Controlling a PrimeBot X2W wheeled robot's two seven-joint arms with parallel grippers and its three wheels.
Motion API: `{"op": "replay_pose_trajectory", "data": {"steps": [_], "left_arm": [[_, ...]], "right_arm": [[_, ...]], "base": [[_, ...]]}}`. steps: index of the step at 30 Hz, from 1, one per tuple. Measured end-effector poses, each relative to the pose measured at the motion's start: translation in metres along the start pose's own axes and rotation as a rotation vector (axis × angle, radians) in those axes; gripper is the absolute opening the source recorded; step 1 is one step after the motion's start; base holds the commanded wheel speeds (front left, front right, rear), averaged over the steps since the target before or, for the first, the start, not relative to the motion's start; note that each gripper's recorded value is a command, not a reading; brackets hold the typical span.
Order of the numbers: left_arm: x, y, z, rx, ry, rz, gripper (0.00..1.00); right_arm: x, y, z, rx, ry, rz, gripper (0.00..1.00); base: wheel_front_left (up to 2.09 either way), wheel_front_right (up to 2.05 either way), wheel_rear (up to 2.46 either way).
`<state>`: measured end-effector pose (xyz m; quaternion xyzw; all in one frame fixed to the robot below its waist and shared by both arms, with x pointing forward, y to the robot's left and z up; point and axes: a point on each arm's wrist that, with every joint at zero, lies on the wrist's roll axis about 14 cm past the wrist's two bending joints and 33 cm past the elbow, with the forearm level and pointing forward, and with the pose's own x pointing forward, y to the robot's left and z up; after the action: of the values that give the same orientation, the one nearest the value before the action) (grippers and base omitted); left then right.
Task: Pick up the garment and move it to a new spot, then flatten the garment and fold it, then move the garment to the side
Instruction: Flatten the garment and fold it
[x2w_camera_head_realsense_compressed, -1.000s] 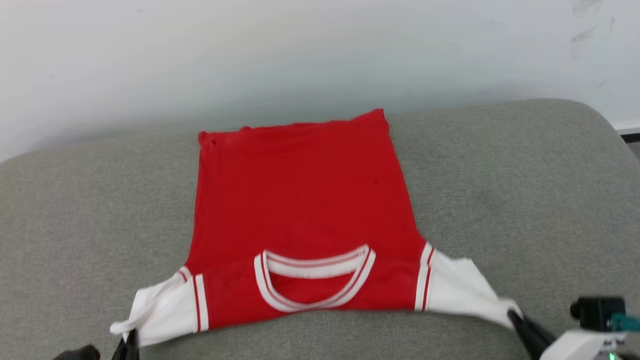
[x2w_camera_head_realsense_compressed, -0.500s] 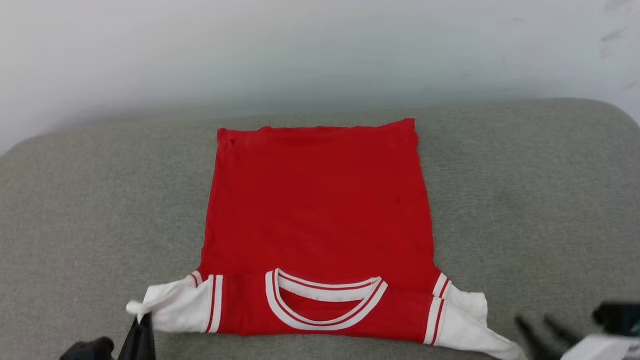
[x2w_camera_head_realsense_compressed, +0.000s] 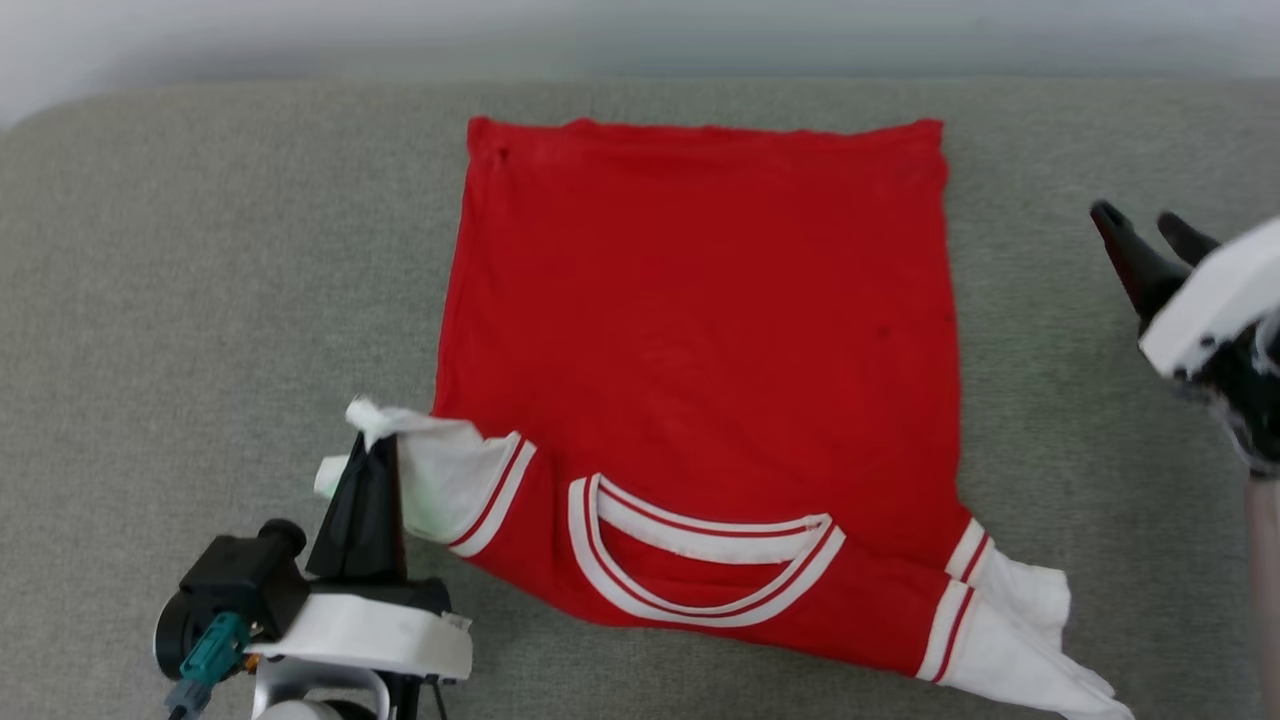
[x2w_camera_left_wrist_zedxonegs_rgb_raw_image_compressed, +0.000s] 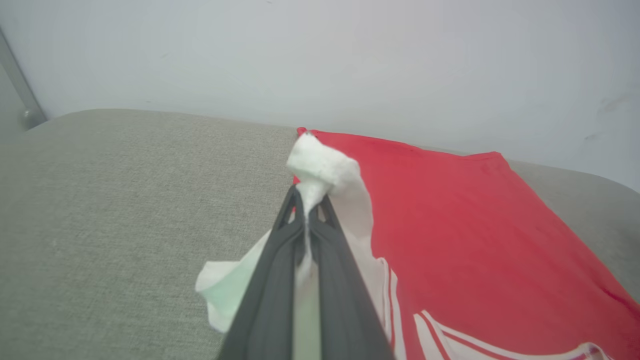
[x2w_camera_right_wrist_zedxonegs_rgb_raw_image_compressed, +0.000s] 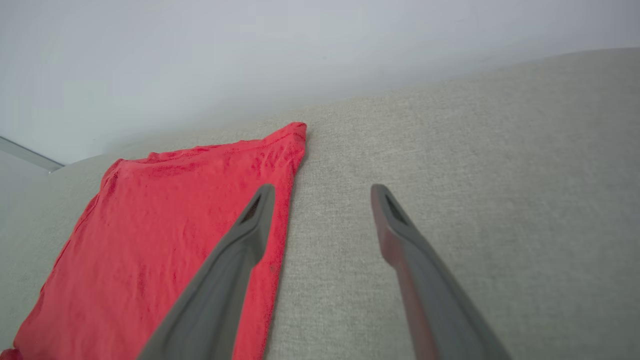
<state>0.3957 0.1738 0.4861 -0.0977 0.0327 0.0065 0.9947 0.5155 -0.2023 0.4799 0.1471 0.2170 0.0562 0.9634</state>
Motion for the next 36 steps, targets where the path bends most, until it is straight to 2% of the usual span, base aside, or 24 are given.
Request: {"op": "replay_pose_trajectory", "data": {"steps": [6, 14, 20, 26, 27, 28, 29, 30, 36], "left_arm": [[0.020, -0.007, 0.003, 0.003, -0.025, -0.027, 0.00], [0.035, -0.010, 0.002, 0.017, -0.034, -0.047, 0.00], [0.035, -0.004, -0.002, 0.026, -0.025, -0.028, 0.00], [0.034, 0.003, -0.011, 0.031, 0.001, -0.007, 0.00], [0.033, 0.003, -0.012, 0.031, 0.003, -0.006, 0.00], [0.033, 0.003, -0.012, 0.031, 0.002, -0.006, 0.00], [0.034, 0.003, -0.012, 0.031, 0.002, -0.005, 0.00], [0.034, 0.003, -0.012, 0.031, 0.001, -0.008, 0.00], [0.032, 0.004, -0.010, 0.028, -0.001, -0.005, 0.00]], "right_arm": [[0.064, 0.018, -0.009, -0.007, 0.229, 0.035, 1.00], [0.125, 0.034, -0.026, -0.047, 0.393, 0.044, 1.00], [0.156, 0.046, -0.054, -0.064, 0.476, 0.059, 1.00], [0.167, 0.047, -0.085, -0.037, 0.589, 0.057, 1.00], [0.167, 0.046, -0.088, -0.039, 0.608, 0.054, 0.89], [0.167, 0.046, -0.089, -0.036, 0.619, 0.053, 0.41], [0.166, 0.046, -0.089, -0.033, 0.628, 0.051, 0.09], [0.166, 0.046, -0.090, -0.036, 0.633, 0.050, 0.00], [0.162, 0.046, -0.079, -0.095, 0.583, 0.045, 0.00]], "base": [[0.00, 0.00, 0.00], [0.00, 0.00, 0.00], [0.00, 0.00, 0.00], [0.00, 0.00, 0.00], [0.00, 0.00, 0.00], [0.00, 0.00, 0.00], [0.00, 0.00, 0.00], [0.00, 0.00, 0.00], [0.00, 0.00, 0.00]]}}
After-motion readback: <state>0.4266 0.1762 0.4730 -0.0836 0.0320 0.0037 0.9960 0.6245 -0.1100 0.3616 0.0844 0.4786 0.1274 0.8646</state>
